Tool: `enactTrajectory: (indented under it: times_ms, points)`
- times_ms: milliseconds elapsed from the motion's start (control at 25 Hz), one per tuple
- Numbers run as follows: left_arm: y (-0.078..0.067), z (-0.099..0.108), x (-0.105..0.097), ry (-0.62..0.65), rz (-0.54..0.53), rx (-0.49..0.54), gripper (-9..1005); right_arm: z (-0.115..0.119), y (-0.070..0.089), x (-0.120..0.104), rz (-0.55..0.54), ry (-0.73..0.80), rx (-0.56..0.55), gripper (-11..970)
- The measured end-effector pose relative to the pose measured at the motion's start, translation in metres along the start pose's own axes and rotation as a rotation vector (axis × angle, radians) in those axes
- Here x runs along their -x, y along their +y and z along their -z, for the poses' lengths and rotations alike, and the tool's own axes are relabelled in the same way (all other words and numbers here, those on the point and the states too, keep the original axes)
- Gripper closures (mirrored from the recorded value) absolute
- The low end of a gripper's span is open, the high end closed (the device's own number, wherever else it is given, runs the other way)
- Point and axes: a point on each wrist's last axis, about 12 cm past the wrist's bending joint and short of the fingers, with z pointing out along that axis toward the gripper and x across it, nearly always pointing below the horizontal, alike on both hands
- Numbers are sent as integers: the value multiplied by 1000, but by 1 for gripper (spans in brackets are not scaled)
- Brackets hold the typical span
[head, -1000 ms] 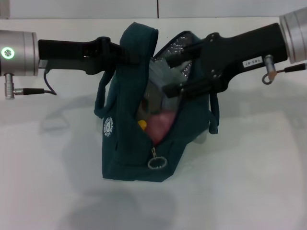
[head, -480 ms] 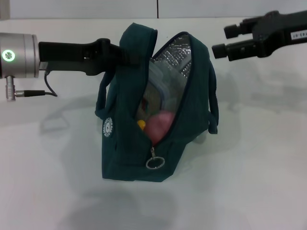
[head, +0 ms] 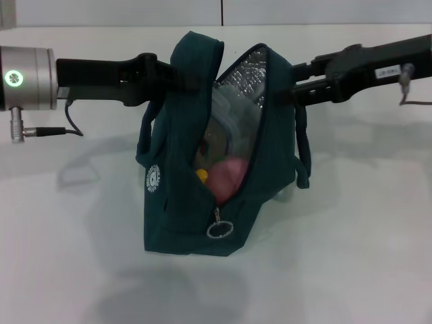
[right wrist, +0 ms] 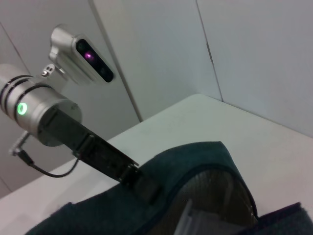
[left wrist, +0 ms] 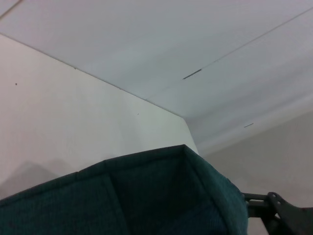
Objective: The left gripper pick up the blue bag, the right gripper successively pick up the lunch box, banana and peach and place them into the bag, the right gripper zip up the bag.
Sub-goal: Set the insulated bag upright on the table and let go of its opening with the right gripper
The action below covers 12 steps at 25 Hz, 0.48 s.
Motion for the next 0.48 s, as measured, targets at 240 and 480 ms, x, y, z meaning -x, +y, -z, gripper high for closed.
enactTrajectory:
  times_ms: [240,480]
  points:
    - [0,1,1,-1,-4,2,949,-18,4,1,10,90,-37,232]
    - [0,1,2,-3,-8,4,949,-16,7,10,65,138,-88,192]
